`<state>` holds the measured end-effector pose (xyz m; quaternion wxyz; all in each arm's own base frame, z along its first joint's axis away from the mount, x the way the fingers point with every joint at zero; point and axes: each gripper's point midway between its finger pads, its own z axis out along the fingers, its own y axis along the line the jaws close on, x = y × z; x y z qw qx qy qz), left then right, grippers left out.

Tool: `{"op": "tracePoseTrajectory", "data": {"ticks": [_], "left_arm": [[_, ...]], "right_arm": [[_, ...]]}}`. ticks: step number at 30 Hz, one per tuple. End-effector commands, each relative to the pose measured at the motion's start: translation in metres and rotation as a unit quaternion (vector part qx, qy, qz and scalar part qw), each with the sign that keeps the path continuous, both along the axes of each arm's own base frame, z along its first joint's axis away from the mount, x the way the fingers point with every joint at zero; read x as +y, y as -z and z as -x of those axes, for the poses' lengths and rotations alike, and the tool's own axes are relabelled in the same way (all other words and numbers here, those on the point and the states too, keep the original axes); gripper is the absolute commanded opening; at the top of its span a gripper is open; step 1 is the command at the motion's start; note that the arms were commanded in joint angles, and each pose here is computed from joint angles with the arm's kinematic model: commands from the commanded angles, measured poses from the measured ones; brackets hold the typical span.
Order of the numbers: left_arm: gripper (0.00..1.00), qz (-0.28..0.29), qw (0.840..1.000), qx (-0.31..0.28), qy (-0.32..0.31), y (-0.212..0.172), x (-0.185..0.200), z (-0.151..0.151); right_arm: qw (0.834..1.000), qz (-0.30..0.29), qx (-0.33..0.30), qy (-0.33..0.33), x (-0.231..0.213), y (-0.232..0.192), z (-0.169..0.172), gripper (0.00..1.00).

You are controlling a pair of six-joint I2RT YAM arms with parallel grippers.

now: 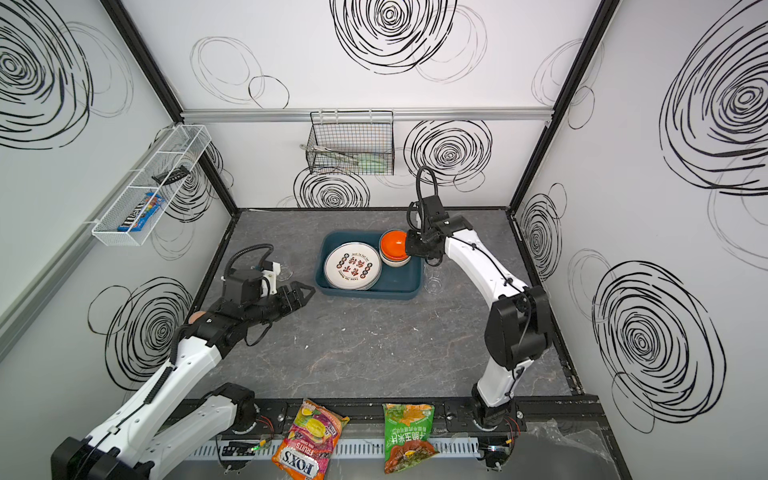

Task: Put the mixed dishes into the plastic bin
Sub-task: 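Raise the open right gripper away from the orange bowl, then grasp a clear plastic cup with the left gripper while right gripper waits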

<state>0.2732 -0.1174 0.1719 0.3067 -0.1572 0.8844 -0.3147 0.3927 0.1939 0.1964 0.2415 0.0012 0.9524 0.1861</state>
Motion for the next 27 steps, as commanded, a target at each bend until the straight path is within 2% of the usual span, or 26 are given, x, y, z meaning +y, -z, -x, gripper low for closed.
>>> {"op": "tracePoseTrajectory", "data": {"ticks": [1,8,27], "left_arm": [[0.84,-0.036,0.998,-0.001,-0.045,-0.005,0.026,-0.014],[0.82,-0.059,0.991,0.006,-0.118,-0.011,0.064,-0.037],[0.81,-0.082,0.968,0.025,-0.237,-0.003,0.128,-0.073]], "right_arm": [[0.999,-0.031,-0.022,-0.037,0.016,-0.007,0.015,0.37],[0.994,-0.052,-0.037,-0.089,0.031,0.001,0.05,0.38],[0.98,-0.085,-0.041,-0.174,0.07,0.019,0.1,0.38]]}}
